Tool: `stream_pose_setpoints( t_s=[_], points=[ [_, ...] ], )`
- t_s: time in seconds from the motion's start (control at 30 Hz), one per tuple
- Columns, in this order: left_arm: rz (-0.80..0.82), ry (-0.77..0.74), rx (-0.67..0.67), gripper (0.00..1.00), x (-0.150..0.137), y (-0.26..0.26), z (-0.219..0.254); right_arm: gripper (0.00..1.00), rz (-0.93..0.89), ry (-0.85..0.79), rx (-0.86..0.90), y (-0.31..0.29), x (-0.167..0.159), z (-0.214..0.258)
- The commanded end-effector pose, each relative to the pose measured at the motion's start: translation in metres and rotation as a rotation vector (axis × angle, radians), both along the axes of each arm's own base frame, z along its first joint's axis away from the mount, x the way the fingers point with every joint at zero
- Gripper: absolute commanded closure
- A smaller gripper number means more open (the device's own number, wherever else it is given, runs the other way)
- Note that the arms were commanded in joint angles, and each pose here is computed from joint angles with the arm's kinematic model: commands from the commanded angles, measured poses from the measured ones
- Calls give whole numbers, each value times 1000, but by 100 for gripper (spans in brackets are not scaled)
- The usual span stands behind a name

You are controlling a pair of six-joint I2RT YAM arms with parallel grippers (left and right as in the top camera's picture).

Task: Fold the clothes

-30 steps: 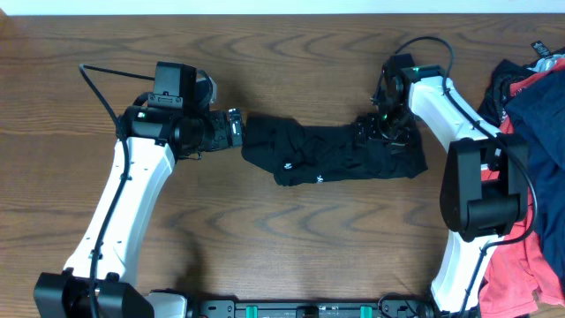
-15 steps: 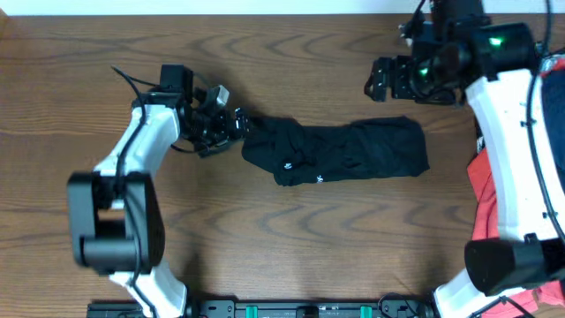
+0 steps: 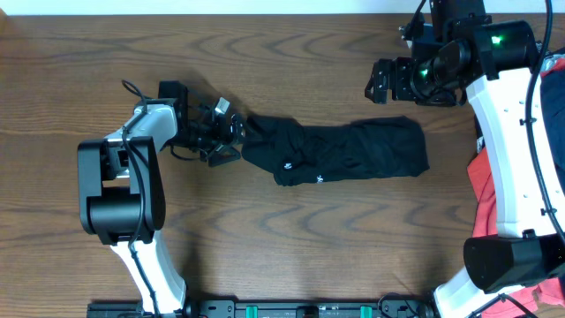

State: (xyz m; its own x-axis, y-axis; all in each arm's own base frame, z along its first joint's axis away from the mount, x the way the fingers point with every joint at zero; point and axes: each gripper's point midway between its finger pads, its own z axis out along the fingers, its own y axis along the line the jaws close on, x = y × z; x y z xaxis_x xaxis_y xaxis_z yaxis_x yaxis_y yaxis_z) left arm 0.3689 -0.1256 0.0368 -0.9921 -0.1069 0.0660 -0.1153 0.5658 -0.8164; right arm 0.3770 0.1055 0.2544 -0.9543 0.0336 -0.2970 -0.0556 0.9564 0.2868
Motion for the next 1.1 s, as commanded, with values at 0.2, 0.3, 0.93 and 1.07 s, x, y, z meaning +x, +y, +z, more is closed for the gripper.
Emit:
stream_pose_setpoints(
  t_s=[0.2,0.3,0.93,1.07],
  points=[
    [-25,-94,-111,2,13,-12,8,1,24,4,-2,4,-1,-2],
    [-29,-109,-119,11,17,-18,10,1,23,4,-2,4,-1,-2],
    [-79,23,-122,47,2,-61,-29,1,17,29,-17,1,-6,-5],
    [-76,45,-124,33,0,-62,-35,1,14,29,-26,-1,-6,-5]
  ],
)
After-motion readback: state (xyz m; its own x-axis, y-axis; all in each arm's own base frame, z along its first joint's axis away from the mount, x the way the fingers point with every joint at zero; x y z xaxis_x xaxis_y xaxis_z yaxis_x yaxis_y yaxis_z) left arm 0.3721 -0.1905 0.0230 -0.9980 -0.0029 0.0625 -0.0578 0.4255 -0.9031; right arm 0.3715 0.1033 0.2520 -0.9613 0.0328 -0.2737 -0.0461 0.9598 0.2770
